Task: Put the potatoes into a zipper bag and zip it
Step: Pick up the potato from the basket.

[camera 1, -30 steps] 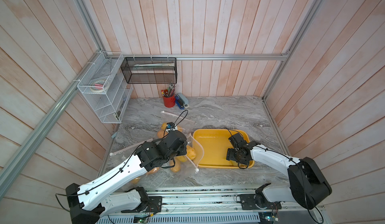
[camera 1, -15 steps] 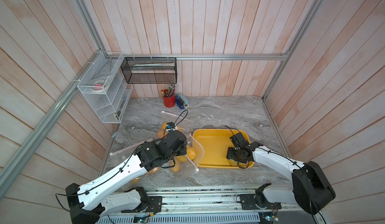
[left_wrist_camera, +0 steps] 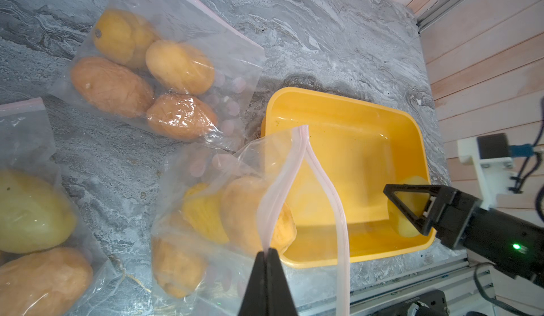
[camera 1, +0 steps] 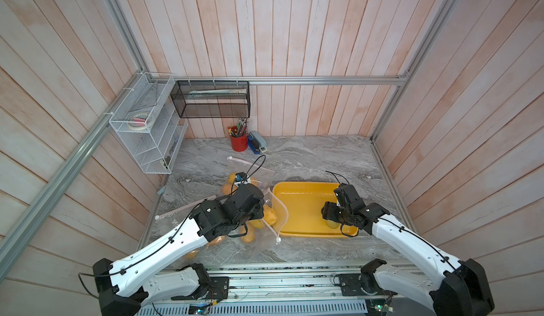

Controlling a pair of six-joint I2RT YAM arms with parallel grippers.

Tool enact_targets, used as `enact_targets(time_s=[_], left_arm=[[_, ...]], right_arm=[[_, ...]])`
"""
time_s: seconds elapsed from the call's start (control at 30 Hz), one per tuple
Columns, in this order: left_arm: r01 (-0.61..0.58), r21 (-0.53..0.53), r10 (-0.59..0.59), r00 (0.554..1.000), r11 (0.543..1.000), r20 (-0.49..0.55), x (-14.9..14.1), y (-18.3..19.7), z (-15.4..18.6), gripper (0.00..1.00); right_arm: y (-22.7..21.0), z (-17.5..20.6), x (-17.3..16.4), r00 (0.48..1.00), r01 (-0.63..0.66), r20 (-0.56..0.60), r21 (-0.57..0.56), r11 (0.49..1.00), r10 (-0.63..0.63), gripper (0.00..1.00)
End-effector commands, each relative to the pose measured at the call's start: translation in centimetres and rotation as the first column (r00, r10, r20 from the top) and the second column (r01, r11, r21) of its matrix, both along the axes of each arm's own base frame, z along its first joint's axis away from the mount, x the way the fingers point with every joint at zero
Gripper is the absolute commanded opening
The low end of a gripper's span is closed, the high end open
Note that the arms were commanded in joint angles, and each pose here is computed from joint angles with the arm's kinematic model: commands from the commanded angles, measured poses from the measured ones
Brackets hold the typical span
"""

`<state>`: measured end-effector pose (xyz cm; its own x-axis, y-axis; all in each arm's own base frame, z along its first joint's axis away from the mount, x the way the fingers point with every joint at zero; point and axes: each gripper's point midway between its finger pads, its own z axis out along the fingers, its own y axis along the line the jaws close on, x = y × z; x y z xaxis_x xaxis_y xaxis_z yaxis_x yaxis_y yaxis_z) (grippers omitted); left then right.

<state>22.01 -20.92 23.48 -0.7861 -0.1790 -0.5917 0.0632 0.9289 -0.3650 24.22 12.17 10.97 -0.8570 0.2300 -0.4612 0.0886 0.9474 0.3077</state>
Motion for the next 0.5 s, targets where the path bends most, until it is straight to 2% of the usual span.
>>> enact_targets(time_s=[0.0, 0.3, 0.47], left_arm=[[-0.002, 0.004, 0.002, 1.000, 1.000, 0.013, 0.2, 0.1, 0.1, 0.00], [-0.004, 0.003, 0.004, 1.000, 1.000, 0.014, 0.2, 0.0, 0.1, 0.00], [-0.002, 0.001, 0.002, 1.000, 1.000, 0.010, 0.2, -0.1, 0.0, 0.00]], right_arm=[[1.5, 3.9, 0.0, 0.991, -0.088, 0.108, 0.088, 0.992, 0.078, 0.56], [4.3, 12.2, -1.8, 0.918, -0.286, 0.345, 0.231, 0.930, 0.196, 0.56], [7.5, 16.4, -3.6, 0.842, -0.440, 0.470, 0.311, 0.842, 0.267, 0.57]])
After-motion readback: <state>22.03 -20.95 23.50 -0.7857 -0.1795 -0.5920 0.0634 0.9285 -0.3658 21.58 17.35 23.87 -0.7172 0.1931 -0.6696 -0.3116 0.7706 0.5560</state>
